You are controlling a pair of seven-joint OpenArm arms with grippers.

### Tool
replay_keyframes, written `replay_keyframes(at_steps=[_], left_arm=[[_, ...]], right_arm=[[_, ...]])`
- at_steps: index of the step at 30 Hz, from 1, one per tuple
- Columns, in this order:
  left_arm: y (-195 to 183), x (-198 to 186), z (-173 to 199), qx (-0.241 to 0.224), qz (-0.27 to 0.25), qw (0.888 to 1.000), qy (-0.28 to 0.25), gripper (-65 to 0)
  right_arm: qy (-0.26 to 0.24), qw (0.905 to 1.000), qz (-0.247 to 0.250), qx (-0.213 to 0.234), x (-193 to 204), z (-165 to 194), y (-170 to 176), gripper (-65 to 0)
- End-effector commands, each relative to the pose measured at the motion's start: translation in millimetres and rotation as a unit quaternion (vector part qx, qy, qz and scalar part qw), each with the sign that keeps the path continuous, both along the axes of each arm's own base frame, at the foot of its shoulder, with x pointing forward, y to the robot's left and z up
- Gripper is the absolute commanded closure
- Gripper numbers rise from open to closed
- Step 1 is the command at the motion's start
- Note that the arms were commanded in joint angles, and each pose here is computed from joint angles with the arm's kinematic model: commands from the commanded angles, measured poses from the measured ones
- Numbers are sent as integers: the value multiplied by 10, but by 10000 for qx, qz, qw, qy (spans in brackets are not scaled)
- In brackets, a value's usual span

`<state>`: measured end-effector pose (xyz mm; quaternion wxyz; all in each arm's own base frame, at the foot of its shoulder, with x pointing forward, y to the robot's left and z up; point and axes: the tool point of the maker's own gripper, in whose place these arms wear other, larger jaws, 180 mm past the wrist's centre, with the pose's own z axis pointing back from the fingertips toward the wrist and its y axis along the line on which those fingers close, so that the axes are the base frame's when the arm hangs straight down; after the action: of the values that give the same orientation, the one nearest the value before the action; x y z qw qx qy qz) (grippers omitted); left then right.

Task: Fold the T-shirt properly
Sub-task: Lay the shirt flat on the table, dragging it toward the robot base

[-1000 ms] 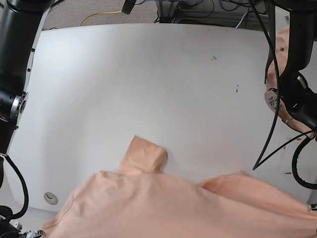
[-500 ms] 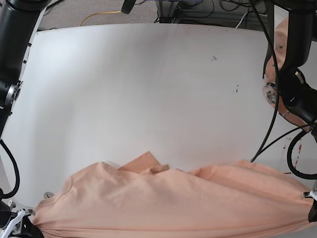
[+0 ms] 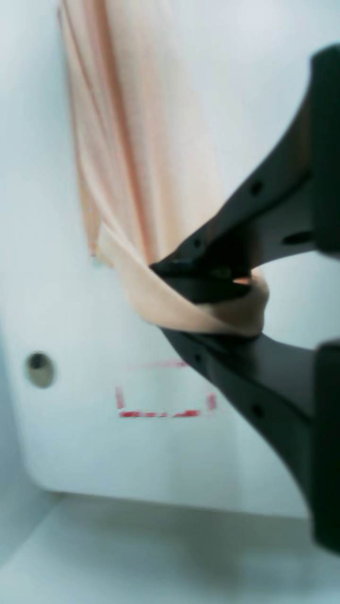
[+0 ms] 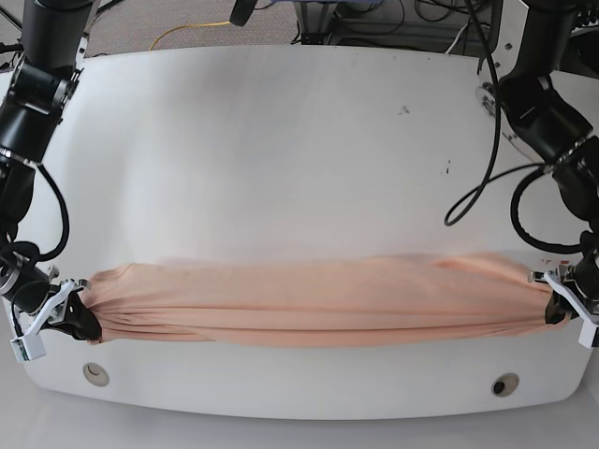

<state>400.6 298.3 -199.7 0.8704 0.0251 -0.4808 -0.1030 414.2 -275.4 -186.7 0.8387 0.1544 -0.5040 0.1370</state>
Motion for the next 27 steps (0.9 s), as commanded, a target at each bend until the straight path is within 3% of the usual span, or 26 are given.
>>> replay_keyframes(at_steps=[1,8,15,27], left_arm=[[26,-103,59,175,-18,9998,-136,0],[0,-639,-619,289,-115,9965,777,0],[161,-1237,-1148,477,-43,9836,1740,0],[329,-1694,-1426,600,63,9692,2389,0]], right_arm=[[-85,9999,-121,-86,-92,30,-99,0],[546,9982,-188,127,-621,-637,53,0],[1208,9913,-401,338,-1249,-1174,125,0],[2012,9764,-576,540,-1900,-1662,221,0]])
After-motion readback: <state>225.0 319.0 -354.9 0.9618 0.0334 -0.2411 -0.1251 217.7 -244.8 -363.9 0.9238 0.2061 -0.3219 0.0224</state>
